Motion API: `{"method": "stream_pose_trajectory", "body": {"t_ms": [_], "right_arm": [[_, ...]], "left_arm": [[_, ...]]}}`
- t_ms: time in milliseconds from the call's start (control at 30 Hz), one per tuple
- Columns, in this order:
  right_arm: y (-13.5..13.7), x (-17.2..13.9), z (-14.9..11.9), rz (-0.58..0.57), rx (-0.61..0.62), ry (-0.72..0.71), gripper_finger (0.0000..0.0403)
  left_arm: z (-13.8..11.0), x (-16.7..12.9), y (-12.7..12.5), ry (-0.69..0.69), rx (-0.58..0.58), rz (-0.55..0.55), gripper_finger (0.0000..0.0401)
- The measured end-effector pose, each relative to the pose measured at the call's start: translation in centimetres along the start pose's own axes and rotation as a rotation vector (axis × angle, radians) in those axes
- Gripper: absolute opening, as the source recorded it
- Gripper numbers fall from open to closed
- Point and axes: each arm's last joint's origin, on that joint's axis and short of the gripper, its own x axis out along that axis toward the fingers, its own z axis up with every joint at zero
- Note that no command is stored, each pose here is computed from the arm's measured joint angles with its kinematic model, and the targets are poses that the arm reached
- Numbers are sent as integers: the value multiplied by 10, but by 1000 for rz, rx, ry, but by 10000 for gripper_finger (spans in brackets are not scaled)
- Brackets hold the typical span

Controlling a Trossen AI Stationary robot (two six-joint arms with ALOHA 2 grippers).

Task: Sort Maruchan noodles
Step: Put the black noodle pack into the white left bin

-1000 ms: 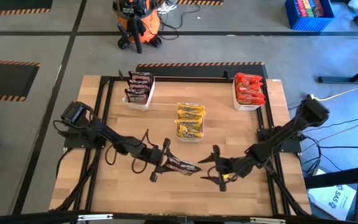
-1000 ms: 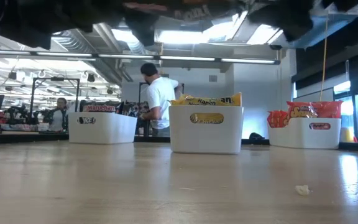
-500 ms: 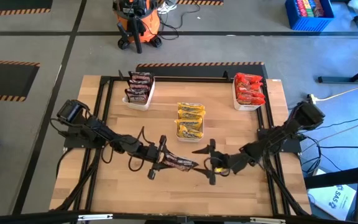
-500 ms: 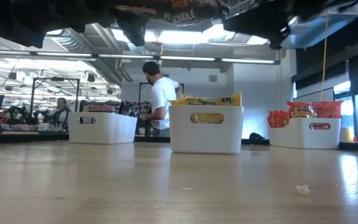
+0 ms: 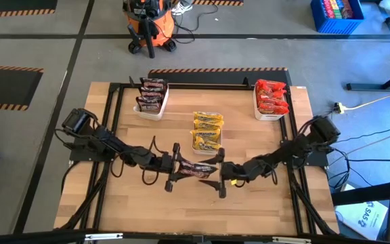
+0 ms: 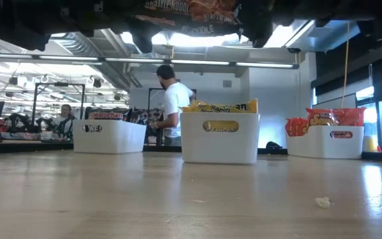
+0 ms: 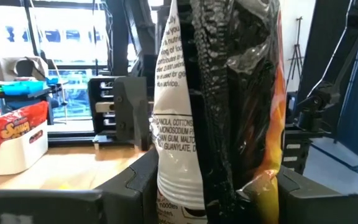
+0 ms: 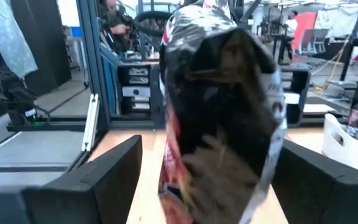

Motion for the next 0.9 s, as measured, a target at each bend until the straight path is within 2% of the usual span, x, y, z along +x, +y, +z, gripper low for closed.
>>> {"method": "stream_pose_trajectory", "body": {"t_ms": [133, 400, 500, 733, 900], "right_arm": [[1, 10, 3, 30, -14, -18, 305], [1, 20, 12, 12, -52, -17, 299], [1, 20, 10, 11, -60, 0, 271], [1, 20, 9, 9, -69, 12, 178], [1, 20, 9, 7, -70, 15, 156]], "left_arm": [[1, 0, 0, -13, 9, -3, 163], [3, 0, 0, -24, 11, -1, 163], [2, 0, 0, -22, 11, -2, 163], [2, 0, 0, -19, 12, -6, 163], [2, 0, 0, -19, 14, -5, 164]]}}
